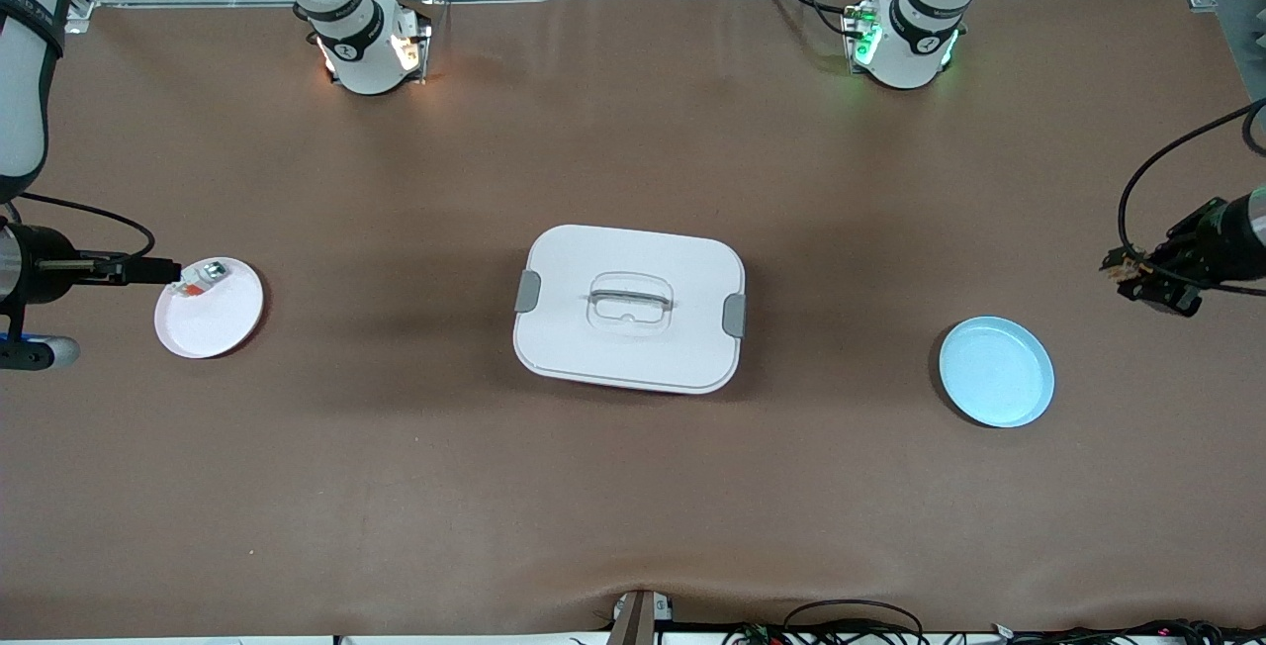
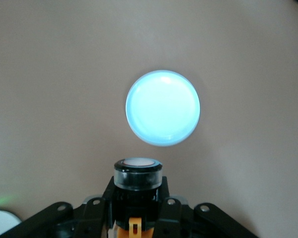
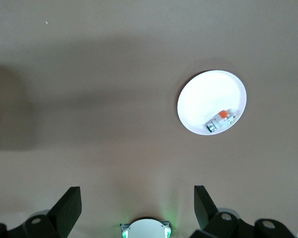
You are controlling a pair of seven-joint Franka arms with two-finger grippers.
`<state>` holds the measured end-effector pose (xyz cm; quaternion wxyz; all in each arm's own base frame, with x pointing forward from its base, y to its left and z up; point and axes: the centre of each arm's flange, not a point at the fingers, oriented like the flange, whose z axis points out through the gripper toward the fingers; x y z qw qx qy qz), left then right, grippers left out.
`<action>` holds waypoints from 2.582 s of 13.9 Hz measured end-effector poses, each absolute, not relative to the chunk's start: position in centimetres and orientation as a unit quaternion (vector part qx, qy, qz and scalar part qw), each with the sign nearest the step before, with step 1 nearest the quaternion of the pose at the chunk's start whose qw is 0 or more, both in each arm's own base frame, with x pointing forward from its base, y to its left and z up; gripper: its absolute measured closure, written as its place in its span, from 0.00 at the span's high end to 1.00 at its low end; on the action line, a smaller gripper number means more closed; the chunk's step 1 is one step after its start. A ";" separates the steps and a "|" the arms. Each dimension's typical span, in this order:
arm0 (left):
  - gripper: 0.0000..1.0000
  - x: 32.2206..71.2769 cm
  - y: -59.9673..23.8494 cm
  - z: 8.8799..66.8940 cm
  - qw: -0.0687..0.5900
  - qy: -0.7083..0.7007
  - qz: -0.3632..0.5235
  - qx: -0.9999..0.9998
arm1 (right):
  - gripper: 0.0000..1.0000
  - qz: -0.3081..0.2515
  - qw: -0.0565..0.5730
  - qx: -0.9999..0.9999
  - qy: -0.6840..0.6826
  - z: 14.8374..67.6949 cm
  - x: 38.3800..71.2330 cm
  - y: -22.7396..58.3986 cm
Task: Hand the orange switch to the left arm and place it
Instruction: 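Move the switch over the blue plate while the right gripper returns to rest, then lower the switch onto the blue plate and open the left gripper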
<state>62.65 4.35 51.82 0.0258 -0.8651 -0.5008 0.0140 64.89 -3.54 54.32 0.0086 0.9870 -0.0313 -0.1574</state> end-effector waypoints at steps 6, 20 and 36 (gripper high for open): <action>0.34 62.5 5.3 42.8 0.032 -0.576 0.010 -0.817 | 1.00 -0.154 0.009 0.988 -0.027 55.2 64.6 -3.0; 0.34 65.3 4.7 28.0 0.038 -0.667 -0.001 -0.745 | 1.00 -0.102 0.009 0.994 -0.038 63.0 61.1 -4.0; 0.34 63.4 3.9 20.5 0.025 -0.647 -0.042 -0.761 | 1.00 -0.034 -0.004 0.998 -0.048 63.2 55.1 -3.1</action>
